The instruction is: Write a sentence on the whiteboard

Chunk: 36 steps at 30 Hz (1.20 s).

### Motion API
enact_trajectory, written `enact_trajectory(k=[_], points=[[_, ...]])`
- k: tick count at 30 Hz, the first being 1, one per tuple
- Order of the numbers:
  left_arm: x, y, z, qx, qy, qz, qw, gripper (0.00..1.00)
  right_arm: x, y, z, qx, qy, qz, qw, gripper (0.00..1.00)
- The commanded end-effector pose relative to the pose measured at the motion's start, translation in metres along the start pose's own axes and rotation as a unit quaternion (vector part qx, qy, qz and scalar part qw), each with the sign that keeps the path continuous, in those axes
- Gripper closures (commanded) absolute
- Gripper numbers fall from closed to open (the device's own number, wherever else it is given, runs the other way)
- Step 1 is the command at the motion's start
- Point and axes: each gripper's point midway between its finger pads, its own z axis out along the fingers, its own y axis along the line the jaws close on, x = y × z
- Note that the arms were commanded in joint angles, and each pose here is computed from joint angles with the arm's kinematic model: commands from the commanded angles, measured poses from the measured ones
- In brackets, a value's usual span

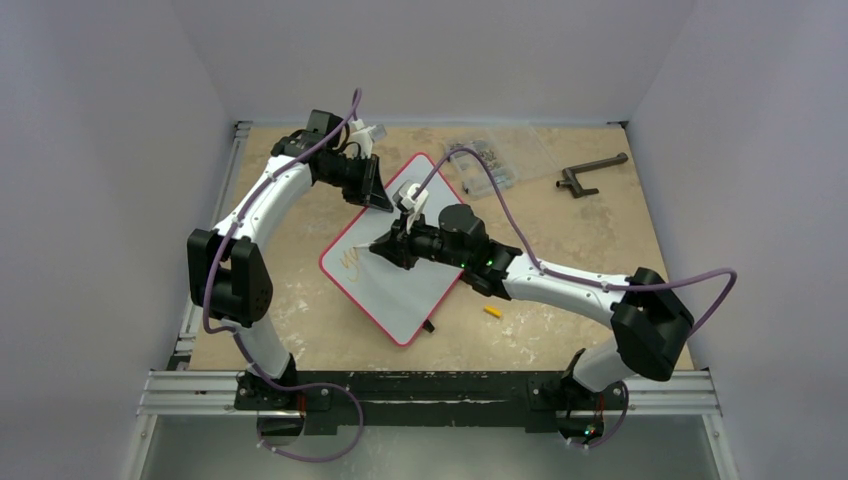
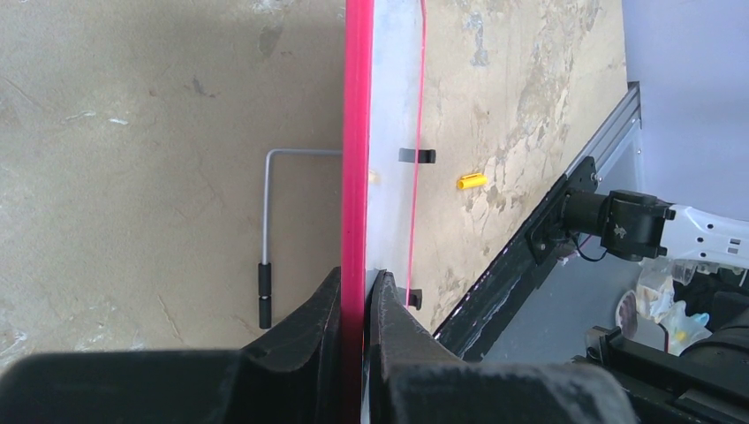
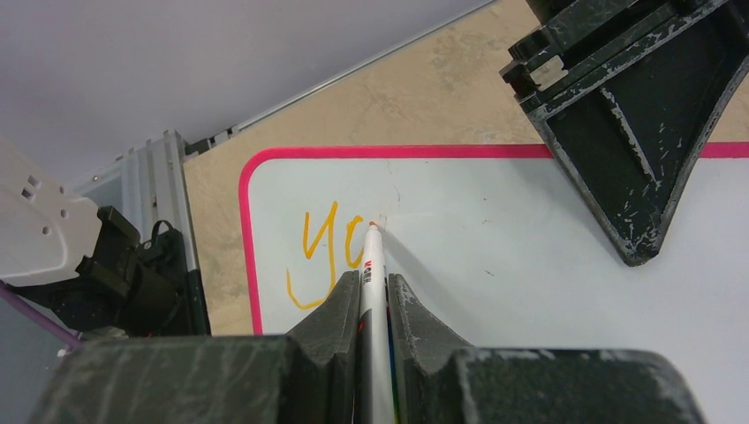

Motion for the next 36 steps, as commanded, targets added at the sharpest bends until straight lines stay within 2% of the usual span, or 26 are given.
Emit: enact_trajectory(k=[1,12,20,27,36], points=[[0.006,0.050,-0.002,-0.133,0.013,0.012,0.991,1.00,0.009,-0.001,0.006,-0.010,0.015,-0.009,1.000,1.00],[0.006,0.050,-0.001,-0.133,0.015,0.012,0.991,1.00,0.008,0.007,0.005,-0.033,0.013,-0.007,0.999,1.00],[0.006,0.049,-0.002,-0.132,0.014,0.012,0.991,1.00,-0.030,0.027,-0.012,-0.097,-0.045,0.018,0.994,1.00],[0.006,0.049,-0.001,-0.130,0.015,0.011,0.991,1.00,-0.057,0.006,-0.042,-0.107,-0.100,0.045,0.988,1.00],[0.006,0.048,-0.002,-0.129,0.013,0.012,0.991,1.00,-0.046,-0.014,-0.036,-0.082,-0.083,0.042,0.992,1.00]])
